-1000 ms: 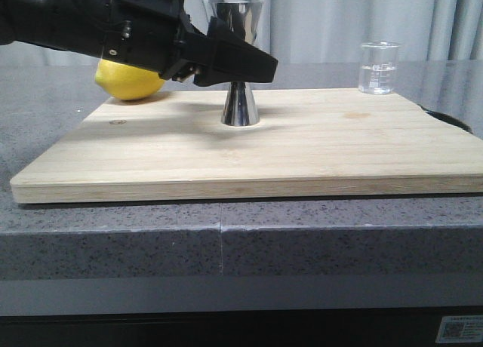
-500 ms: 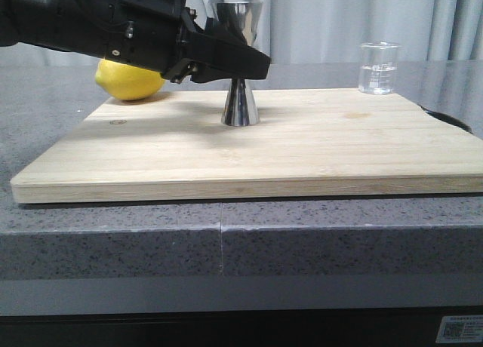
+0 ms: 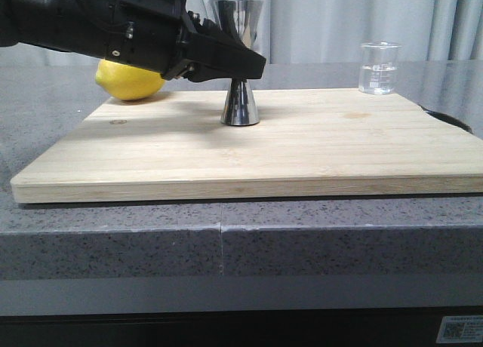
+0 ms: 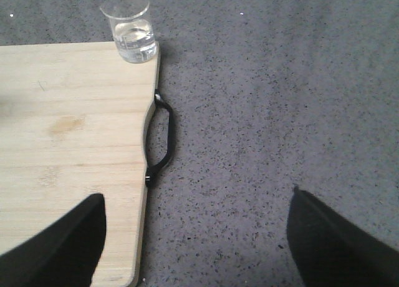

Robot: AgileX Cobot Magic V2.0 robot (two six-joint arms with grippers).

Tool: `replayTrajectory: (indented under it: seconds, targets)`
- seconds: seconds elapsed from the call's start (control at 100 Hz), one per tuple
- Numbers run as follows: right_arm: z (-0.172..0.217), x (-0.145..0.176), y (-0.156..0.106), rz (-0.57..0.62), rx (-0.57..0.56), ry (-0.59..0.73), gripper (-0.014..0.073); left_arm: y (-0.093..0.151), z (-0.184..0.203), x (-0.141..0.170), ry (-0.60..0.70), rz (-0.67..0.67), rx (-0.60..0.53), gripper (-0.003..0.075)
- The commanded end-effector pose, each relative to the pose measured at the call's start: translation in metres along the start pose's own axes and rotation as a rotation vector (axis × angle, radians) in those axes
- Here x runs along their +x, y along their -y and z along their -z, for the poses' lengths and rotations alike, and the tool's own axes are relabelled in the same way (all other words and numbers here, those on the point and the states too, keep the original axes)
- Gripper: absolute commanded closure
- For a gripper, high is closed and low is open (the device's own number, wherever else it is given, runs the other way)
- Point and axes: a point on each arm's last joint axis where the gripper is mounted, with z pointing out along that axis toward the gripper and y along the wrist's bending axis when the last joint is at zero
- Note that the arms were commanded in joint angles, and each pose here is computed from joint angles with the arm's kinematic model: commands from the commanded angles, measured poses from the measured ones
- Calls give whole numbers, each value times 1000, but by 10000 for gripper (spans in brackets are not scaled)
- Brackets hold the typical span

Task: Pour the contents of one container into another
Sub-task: 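Reach the left gripper to the steel jigger and grasp its waist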

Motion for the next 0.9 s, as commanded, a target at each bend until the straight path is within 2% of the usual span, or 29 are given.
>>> replayTrajectory:
  seconds: [0.0, 0.27, 0.4, 0.47, 0.89]
  targets:
    - [8, -21, 0, 22, 7, 107, 53, 9, 6, -32, 114, -28, 24, 661]
    - [10, -51, -10, 73, -51, 139, 53, 9, 6, -32, 114, -28, 24, 662]
    - [3, -63, -18, 98, -94, 135, 53, 9, 6, -32, 114, -39, 24, 708]
    - [-5, -67, -23, 105, -111, 137, 53, 9, 6, -32, 114, -60, 23, 739]
    - [-65, -73, -35, 67, -142, 142, 53, 11, 7, -48, 172, -137, 64, 739]
